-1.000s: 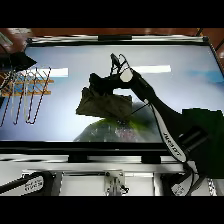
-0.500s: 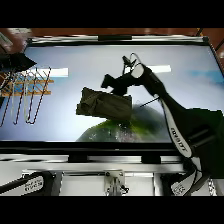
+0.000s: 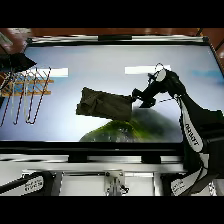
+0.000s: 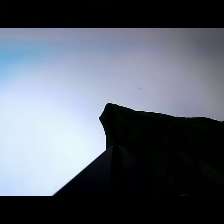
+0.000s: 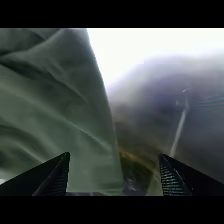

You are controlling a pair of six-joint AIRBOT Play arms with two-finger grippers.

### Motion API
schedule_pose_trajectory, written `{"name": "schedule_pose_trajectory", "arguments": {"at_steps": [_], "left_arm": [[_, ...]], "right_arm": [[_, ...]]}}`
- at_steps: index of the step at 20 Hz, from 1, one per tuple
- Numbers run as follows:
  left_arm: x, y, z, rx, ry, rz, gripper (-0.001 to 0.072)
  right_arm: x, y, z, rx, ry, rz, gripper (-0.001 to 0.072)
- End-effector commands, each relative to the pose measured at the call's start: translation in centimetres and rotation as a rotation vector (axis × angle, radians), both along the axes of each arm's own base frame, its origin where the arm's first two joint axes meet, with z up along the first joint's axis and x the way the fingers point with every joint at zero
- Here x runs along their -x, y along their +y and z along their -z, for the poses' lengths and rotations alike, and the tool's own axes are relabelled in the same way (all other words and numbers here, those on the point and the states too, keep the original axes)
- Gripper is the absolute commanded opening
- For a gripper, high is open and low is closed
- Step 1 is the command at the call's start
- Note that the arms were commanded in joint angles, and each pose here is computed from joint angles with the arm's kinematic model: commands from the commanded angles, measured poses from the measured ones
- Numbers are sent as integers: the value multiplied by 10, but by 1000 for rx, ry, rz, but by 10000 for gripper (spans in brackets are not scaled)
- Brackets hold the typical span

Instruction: Fold the shirts.

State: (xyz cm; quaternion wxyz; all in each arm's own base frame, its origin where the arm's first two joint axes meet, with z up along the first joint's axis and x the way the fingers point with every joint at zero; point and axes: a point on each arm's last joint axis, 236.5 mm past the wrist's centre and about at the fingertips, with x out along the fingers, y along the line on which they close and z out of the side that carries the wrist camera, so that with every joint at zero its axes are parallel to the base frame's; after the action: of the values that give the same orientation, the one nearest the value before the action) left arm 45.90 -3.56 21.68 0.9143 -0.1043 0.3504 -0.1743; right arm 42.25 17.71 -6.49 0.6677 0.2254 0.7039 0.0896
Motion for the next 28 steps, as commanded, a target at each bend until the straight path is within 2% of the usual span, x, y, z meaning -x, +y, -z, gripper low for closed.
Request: {"name": "schedule_pose_trajectory", "arguments": {"at_steps": [1,7,8,10,13,16,22,28], "left_arm": [[0,0,0,0,-1,-1,27],[-2,0,3,1,5,-1,28],[-2,0,3,1,5,-1,27],[-2,0,3,1,5,-1,28],[-2,0,3,1,6,-1,28],[-2,0,3,1,5,-1,28],[-2,0,3,1,5,0,28],[-2,0,3,1,6,0,28]], "right_arm": [[-6,31,20,-162,-13,8,668],[4,57,46,-227,49,-11,667],[0,63,42,-258,17,-32,616],[-11,72,16,-335,-54,-71,70],[-47,57,-68,-410,-240,-87,75],[-71,1,-176,-404,-374,48,75],[-26,-149,-305,-206,-495,297,74],[23,-271,-345,-31,-605,537,75]]}}
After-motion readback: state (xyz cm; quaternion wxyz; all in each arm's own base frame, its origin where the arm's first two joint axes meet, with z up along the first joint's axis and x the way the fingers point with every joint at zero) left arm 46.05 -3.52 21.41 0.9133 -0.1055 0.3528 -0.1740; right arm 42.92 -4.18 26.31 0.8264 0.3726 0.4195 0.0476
